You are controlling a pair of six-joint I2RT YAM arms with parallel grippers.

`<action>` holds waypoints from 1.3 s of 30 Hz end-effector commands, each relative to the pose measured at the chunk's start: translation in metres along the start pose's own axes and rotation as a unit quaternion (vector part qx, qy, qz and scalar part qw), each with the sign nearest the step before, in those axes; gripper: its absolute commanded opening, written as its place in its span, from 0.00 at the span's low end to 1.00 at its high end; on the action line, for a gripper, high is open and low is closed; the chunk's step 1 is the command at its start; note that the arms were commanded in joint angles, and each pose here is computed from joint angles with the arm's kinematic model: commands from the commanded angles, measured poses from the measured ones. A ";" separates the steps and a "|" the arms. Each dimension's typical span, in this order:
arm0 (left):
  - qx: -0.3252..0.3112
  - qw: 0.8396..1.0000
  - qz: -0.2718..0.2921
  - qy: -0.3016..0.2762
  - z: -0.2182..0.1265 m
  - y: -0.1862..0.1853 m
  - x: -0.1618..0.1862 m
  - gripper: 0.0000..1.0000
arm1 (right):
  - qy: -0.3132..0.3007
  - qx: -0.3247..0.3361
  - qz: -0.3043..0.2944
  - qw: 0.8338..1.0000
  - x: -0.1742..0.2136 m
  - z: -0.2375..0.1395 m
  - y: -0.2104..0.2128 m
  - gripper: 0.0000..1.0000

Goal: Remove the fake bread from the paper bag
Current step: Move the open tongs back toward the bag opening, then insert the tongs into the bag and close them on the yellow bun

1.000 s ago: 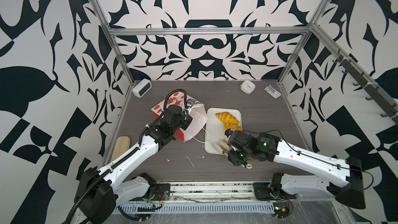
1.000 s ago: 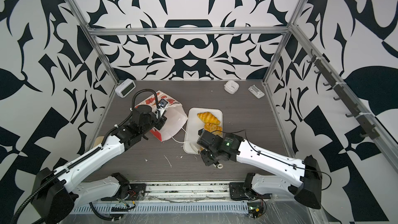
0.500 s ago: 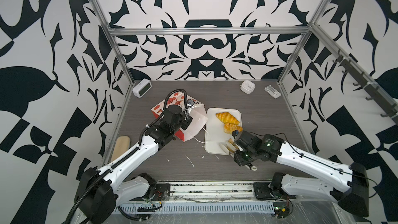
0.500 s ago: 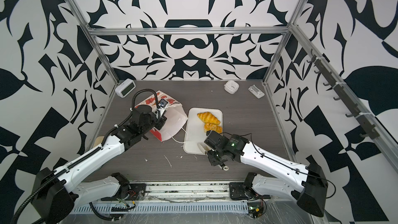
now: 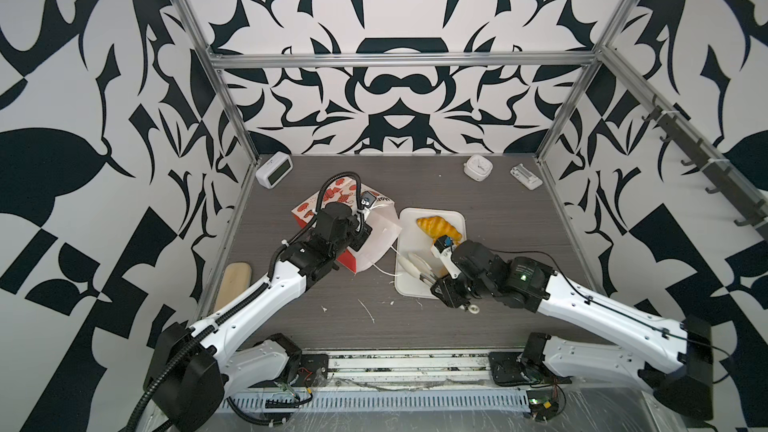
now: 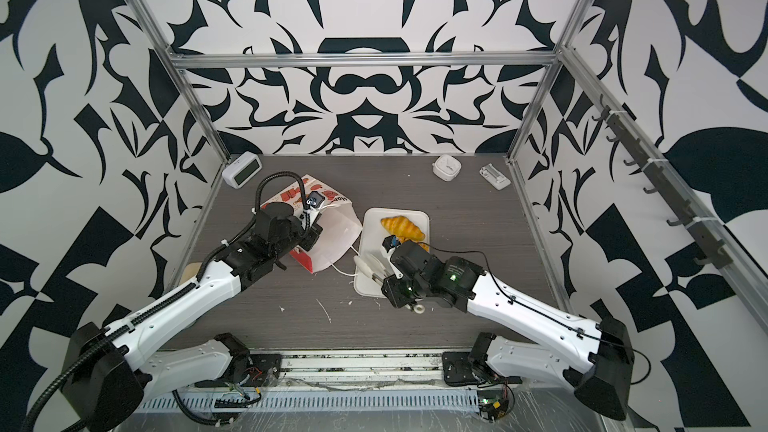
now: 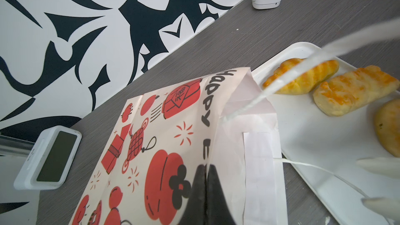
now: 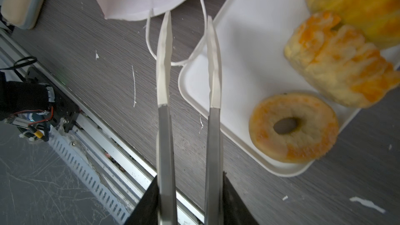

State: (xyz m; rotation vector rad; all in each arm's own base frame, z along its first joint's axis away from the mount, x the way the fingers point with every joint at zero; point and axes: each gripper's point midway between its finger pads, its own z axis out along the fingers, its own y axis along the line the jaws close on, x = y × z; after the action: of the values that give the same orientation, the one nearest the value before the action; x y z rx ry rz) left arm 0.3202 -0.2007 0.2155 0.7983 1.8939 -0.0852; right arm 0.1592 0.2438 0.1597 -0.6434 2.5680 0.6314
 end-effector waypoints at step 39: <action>0.026 0.999 -0.006 -0.019 -0.004 -0.007 -0.005 0.05 | -0.134 -0.253 0.091 0.954 -0.171 0.152 0.089 0.56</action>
State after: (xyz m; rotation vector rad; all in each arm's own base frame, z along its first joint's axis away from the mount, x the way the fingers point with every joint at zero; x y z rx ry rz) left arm 0.3149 -0.2046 0.2138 0.8225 1.8885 -0.1291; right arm 0.2962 0.4306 0.1094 -0.3715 2.3593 1.2152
